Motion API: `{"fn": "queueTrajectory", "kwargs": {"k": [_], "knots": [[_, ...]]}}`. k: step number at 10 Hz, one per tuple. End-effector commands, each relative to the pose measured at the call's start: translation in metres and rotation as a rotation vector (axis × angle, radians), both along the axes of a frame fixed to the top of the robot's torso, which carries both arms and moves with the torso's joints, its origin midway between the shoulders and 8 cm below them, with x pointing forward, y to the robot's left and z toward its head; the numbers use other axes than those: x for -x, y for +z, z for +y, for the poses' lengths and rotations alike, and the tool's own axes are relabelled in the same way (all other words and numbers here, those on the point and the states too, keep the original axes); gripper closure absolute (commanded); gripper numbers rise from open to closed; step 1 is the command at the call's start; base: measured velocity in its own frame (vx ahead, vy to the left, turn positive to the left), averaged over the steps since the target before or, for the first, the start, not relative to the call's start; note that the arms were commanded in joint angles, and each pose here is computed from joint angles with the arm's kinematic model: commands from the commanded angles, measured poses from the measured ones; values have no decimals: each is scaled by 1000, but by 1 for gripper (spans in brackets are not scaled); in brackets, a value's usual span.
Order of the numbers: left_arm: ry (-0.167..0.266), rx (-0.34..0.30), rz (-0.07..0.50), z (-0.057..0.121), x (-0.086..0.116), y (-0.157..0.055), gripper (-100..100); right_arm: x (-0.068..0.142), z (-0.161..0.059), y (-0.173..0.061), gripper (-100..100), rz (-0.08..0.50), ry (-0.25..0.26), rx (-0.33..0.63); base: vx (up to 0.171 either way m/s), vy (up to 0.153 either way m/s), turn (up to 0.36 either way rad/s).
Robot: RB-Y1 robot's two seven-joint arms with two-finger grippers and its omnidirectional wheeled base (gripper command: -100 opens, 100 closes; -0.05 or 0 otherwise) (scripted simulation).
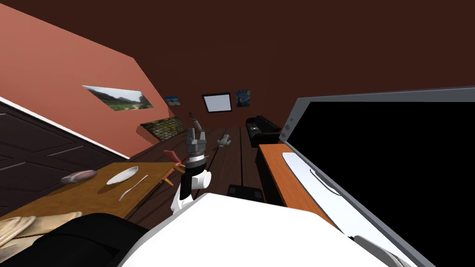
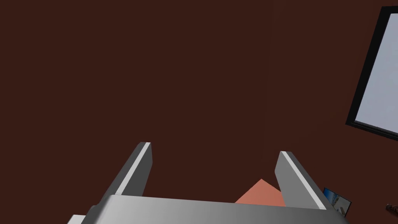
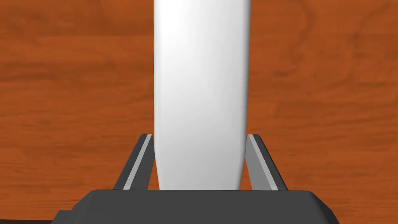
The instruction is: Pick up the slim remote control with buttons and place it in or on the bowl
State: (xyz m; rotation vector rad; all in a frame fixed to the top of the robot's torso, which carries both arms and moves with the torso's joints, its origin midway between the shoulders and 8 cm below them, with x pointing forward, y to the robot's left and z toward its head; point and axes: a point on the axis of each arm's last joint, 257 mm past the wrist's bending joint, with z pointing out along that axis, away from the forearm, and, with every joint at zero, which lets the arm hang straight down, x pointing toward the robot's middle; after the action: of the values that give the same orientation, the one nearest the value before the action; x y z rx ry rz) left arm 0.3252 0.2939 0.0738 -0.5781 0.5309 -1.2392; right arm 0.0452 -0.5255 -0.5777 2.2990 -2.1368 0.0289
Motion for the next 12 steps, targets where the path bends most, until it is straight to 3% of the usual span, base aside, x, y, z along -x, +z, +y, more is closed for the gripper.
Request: {"fn": "queueTrajectory", "kwargs": {"k": [1, 6, 7, 8, 9, 10, 11, 12], "knots": [[0, 0, 0, 0, 0, 0, 0, 10, 2, 3, 100, 1, 38, 5, 163, -35, -297], [0, 0, 0, 0, 0, 0, 0, 27, 20, 13, 100, -9, 117, -17, 125, 1, -148], [0, 0, 0, 0, 0, 0, 0, 24, 17, 11, 100, -6, 106, -14, 53, 4, -47], [0, 0, 0, 0, 0, 0, 0, 25, 18, 11, 0, -7, 107, -15, 8, 2, 10], [0, 0, 0, 0, 0, 0, 0, 16, -4, 22, 100, -17, 113, 22, -3, 8, -18], [0, 0, 0, 0, 0, 0, 0, 16, -4, 22, 100, -17, 113, 22, -10, 4, 7], [0, 0, 0, 0, 0, 0, 0, 5, -35, 38, 100, -32, 123, 73, -28, 15, -32], [0, 0, 0, 0, 0, 0, 0, -7, -51, 48, 100, -49, 130, 100, -42, 25, -56]]}}
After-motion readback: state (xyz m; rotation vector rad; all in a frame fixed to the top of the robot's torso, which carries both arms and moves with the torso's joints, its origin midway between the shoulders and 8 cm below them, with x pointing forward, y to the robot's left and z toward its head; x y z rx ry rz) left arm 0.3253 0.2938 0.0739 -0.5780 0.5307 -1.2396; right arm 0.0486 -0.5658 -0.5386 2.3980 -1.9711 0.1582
